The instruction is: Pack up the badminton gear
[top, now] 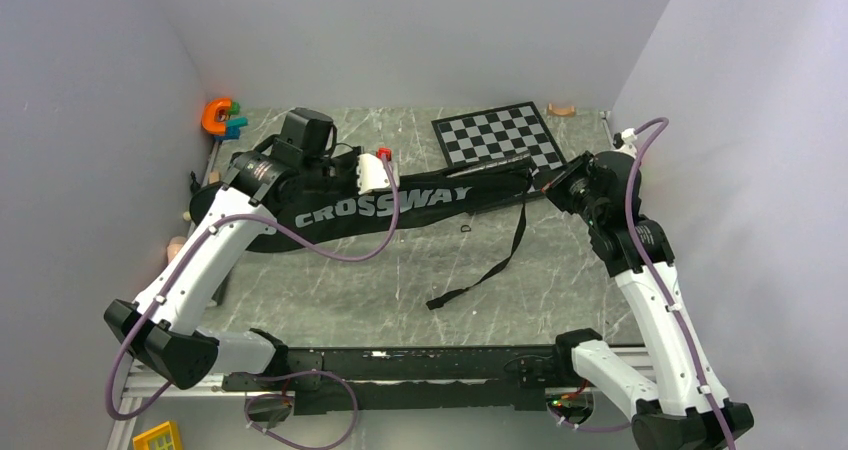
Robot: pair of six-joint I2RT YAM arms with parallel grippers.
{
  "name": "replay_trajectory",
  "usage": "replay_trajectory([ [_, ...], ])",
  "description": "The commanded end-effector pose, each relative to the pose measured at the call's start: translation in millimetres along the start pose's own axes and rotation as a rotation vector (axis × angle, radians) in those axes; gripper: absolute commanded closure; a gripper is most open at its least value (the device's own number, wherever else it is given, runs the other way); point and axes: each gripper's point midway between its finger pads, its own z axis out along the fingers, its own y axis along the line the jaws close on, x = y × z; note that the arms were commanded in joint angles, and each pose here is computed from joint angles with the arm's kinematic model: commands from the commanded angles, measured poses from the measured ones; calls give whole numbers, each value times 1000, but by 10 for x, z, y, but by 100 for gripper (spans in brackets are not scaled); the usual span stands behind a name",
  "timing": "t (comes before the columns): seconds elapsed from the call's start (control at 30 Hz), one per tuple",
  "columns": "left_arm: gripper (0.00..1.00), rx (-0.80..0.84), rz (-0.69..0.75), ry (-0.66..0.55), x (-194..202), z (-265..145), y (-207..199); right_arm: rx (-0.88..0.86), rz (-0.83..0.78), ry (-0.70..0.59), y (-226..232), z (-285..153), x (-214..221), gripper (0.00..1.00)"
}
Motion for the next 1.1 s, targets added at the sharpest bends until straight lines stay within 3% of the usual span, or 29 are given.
replay_trajectory([
  [0.0, 100, -83, 50, -94, -275, -175, 160, -100, 27, -76, 246, -126, -201, 100],
  [0.23, 100, -77, 48, -95, -275, -169, 154, -128, 44, -104, 304, -175, -260, 100],
  [1.07, 100, -45, 37, -93, -243, -111, 94, -259, 71, 40, 435, 86, 176, 100],
])
